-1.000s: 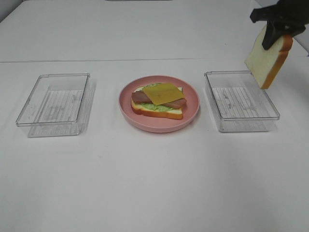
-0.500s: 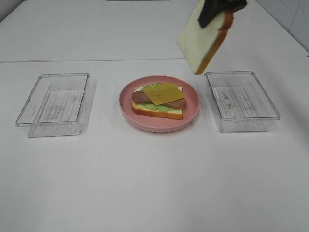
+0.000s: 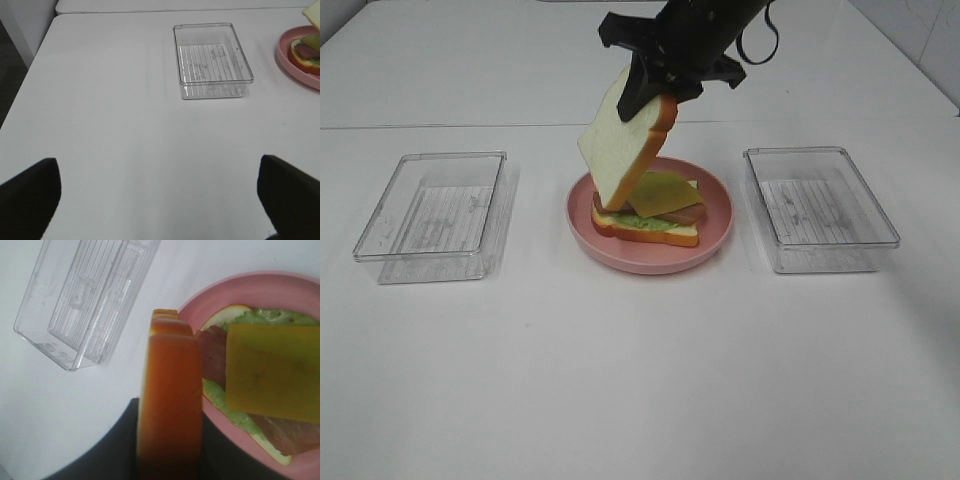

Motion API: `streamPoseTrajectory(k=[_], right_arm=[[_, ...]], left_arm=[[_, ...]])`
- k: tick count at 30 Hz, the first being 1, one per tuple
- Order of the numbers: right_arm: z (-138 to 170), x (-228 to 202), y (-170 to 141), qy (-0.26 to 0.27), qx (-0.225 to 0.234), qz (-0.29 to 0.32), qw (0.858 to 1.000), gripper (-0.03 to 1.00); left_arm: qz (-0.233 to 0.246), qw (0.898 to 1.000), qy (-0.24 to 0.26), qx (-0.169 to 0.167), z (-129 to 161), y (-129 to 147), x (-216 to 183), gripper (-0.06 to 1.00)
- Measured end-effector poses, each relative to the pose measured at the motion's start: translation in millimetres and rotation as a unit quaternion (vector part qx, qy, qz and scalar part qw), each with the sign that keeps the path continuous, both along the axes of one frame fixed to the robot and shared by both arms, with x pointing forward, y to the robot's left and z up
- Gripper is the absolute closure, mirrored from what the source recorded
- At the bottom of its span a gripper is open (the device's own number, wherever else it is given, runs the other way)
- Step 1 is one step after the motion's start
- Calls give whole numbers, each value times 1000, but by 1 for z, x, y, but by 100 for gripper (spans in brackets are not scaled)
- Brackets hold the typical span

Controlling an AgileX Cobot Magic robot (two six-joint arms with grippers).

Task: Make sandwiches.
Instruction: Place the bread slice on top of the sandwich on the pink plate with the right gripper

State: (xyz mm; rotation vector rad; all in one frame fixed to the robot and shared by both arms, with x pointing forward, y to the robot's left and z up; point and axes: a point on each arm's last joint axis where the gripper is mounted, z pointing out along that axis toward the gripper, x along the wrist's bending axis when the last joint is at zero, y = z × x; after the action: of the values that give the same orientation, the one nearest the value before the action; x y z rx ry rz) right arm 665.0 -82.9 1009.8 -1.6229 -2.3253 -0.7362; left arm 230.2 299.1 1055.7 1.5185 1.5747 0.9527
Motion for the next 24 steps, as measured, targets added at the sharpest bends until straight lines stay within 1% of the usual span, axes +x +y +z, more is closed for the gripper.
streamPoseTrajectory(k=[1, 2, 3, 5, 6, 7, 10, 13, 20, 21, 22, 23, 24], right_arm=[[0, 0, 0, 0, 0, 0, 1000, 73], [-13, 3, 3, 16, 4, -3, 1000, 73], [-13, 3, 3, 16, 4, -3, 1000, 73], [-32, 8, 5, 28, 1, -8, 1000, 73], [-32, 8, 5, 28, 1, -8, 1000, 73], [-41, 10, 5, 30, -1, -11, 999, 73], [-47, 12, 5, 28, -5, -14, 999, 73], [-57, 16, 4, 23, -18, -15, 999, 73], [-61, 17, 1, 11, -42, -10, 999, 73], [-61, 18, 0, 6, -48, -9, 999, 69], [-61, 18, 0, 6, -48, -9, 999, 69], [-62, 19, -2, -3, -59, -7, 998, 54], [-63, 20, -3, -9, -67, -6, 998, 44]], left_arm=[[0, 1000, 0, 0, 0, 0, 0, -5], [0, 1000, 0, 0, 0, 0, 0, -5], [0, 1000, 0, 0, 0, 0, 0, -5], [0, 1000, 0, 0, 0, 0, 0, -5], [0, 1000, 0, 0, 0, 0, 0, -5], [0, 1000, 0, 0, 0, 0, 0, -5], [0, 1000, 0, 0, 0, 0, 0, -5], [0, 1000, 0, 0, 0, 0, 0, -5], [0, 1000, 0, 0, 0, 0, 0, -5], [0, 1000, 0, 0, 0, 0, 0, -5], [0, 1000, 0, 0, 0, 0, 0, -5], [0, 1000, 0, 0, 0, 0, 0, -5], [0, 1000, 0, 0, 0, 0, 0, -5]])
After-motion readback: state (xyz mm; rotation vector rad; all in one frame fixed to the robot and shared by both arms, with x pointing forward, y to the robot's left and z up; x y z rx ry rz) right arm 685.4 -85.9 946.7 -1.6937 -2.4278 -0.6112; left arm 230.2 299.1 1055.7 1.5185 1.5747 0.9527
